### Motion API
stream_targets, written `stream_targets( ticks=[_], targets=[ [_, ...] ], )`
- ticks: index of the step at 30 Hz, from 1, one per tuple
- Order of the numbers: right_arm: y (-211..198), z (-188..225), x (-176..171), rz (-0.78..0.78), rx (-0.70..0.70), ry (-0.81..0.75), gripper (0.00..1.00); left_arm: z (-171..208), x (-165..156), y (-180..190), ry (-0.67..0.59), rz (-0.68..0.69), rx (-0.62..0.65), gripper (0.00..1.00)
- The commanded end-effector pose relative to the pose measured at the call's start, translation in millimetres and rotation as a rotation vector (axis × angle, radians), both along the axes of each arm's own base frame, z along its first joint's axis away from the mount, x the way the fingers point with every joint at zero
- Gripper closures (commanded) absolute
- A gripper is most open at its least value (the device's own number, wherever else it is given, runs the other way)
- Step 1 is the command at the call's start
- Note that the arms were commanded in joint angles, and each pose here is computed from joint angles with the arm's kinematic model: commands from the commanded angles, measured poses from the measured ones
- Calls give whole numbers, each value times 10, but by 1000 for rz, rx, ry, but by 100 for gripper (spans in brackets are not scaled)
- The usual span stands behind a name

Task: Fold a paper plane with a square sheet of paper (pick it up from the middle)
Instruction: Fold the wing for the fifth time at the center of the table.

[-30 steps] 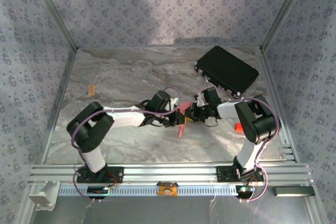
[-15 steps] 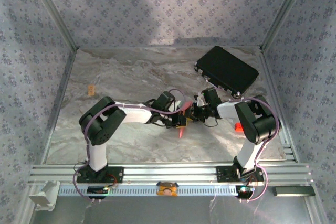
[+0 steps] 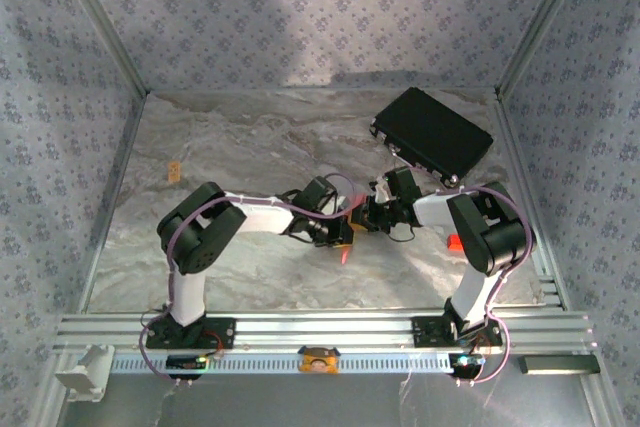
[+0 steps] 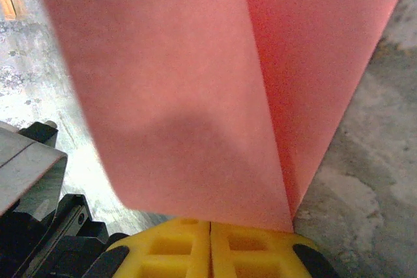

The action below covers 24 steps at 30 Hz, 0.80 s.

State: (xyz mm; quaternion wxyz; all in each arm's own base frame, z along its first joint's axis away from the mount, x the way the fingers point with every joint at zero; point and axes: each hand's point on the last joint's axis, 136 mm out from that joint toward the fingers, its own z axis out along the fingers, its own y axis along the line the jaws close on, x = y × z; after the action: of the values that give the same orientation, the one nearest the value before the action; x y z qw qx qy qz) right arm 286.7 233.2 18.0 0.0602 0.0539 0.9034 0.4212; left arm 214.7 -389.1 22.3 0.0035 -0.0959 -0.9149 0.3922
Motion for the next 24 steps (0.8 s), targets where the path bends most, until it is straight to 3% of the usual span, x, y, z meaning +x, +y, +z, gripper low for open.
stream_targets(
  ticks=[1, 24],
  targets=[
    [-195, -373, -155, -34, -148, 84, 90, -133, -97, 68, 4, -31, 78, 91],
    [-220, -395, -160, -37, -153, 90, 90, -136, -561, 406, 12, -69, 126, 89]
  ],
)
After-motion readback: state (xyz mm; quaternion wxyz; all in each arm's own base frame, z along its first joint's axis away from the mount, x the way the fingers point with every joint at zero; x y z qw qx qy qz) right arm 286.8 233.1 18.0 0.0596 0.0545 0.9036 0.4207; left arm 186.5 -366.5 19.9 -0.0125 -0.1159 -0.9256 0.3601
